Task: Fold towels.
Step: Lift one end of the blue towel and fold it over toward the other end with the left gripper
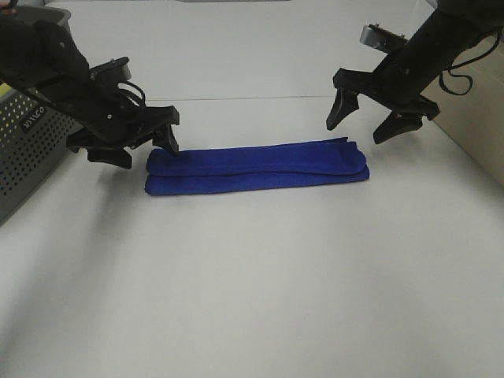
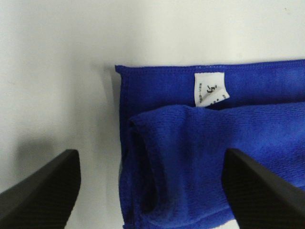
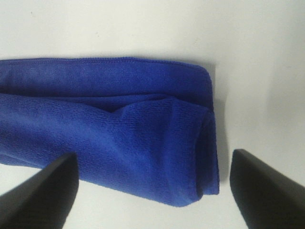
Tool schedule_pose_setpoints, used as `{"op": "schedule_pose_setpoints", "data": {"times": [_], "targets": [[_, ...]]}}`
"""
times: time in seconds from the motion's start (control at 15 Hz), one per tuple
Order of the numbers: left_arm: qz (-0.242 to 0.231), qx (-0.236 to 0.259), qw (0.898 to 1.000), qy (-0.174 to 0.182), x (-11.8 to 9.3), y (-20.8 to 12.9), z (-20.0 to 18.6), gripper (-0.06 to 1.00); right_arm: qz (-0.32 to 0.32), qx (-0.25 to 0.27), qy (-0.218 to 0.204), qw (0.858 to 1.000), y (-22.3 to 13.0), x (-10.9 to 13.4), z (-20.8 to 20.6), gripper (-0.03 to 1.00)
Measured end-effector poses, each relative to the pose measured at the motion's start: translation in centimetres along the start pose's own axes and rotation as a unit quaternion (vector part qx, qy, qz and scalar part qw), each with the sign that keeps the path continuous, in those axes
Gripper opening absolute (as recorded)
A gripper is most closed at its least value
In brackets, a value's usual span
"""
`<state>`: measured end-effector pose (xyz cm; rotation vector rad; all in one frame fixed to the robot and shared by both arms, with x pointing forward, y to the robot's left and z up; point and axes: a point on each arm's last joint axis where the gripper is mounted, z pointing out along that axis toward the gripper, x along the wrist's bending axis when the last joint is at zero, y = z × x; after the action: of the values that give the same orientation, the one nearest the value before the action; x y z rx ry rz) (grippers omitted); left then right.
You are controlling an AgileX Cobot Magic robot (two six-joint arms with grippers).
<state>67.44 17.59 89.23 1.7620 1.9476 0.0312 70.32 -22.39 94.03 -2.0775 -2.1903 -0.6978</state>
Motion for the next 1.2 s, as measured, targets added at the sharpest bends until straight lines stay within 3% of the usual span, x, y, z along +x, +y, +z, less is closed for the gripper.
{"op": "schedule_pose_setpoints", "data": {"times": [0.33,0.4,0.53,0.67,0.73,1.0,1.2], "targets": [[-0.073,0.018,0.997,-0.027,0.2,-0.7,2.0,0.76,-0.002,0.007,-0.001,1.000,-0.1,0.0,0.0,0.82],[-0.092,0.014,0.995,-0.037,0.0,-0.5,2.1,0.72,-0.002,0.007,-0.001,1.000,-0.1,0.0,0.0,0.82],[-0.103,0.020,0.994,-0.041,0.0,-0.6,2.6,0.50,-0.002,0.007,-0.001,1.000,-0.1,0.0,0.0,0.82],[-0.102,0.023,0.994,-0.043,0.0,-0.5,2.7,0.17,-0.002,0.007,-0.001,1.000,-0.1,0.0,0.0,0.82],[-0.093,0.019,0.995,-0.042,-0.1,-0.2,2.6,0.08,-0.002,0.007,-0.001,1.000,-0.1,0.0,0.0,0.82],[-0.030,0.032,0.999,-0.013,0.0,1.4,0.8,0.09,-0.002,0.007,-0.001,1.000,-0.1,0.0,0.0,0.82],[0.017,0.028,0.999,0.028,-1.3,4.2,-4.0,0.09,-0.003,0.017,0.000,1.000,-0.3,0.0,0.0,0.82]]}}
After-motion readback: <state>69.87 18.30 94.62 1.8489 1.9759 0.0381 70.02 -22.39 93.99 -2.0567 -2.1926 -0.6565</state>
